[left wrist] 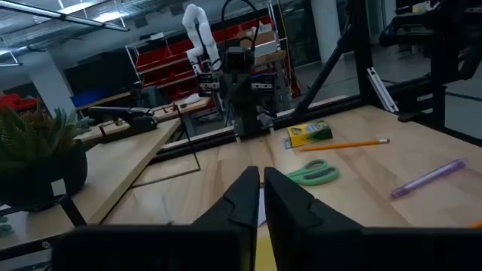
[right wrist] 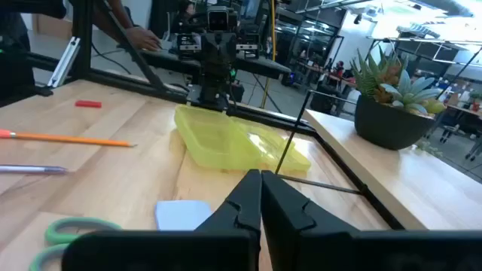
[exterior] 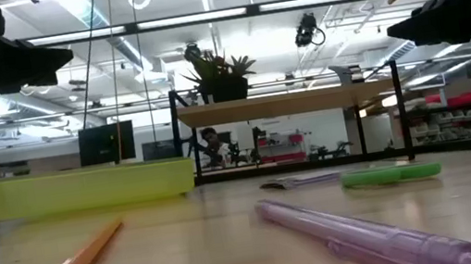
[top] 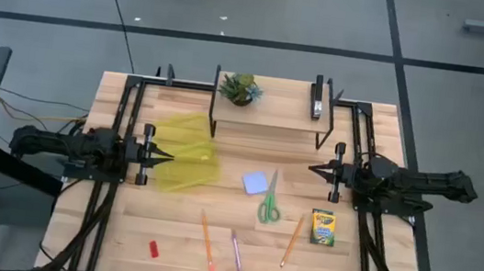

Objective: Pack school essentials

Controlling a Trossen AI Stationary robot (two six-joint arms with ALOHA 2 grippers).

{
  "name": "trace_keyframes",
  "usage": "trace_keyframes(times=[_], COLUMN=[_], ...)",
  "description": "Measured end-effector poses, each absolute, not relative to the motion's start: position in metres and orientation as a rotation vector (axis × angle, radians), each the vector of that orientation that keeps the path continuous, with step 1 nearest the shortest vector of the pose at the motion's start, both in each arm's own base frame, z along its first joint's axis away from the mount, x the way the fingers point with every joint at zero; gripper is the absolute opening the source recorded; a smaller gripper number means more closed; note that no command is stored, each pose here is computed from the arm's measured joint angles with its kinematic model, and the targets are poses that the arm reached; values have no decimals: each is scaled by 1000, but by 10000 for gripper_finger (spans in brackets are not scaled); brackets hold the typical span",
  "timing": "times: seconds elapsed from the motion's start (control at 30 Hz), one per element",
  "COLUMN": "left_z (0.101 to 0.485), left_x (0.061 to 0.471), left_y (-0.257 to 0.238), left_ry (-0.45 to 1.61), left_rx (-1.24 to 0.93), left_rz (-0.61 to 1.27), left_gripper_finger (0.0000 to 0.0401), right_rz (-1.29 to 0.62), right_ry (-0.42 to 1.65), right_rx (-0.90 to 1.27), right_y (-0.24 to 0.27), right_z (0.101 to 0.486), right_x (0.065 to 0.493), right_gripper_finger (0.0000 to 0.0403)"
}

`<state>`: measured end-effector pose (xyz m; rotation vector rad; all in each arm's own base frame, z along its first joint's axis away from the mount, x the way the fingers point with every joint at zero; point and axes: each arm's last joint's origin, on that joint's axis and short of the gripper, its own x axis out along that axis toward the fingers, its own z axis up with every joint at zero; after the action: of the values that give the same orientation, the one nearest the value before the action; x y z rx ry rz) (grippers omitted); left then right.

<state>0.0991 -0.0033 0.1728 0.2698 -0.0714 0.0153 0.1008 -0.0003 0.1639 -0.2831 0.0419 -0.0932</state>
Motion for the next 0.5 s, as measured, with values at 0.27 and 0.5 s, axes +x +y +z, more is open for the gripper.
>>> trace_keyframes(times=[0.27,0.5], left_z=[173,173], left_x=[99,99], left_y=[-3,-3], left_ry=[-71,-71], left_rx=[270,270], left_rz=[15,15], left_gripper_finger=[31,27], right_rz=[-94,-93], right_ry=[42,42], right_rx=[-283,-283], right_y=[0,0], right_z=[164,164], right_x=[101,101], right_gripper_finger=[15,15])
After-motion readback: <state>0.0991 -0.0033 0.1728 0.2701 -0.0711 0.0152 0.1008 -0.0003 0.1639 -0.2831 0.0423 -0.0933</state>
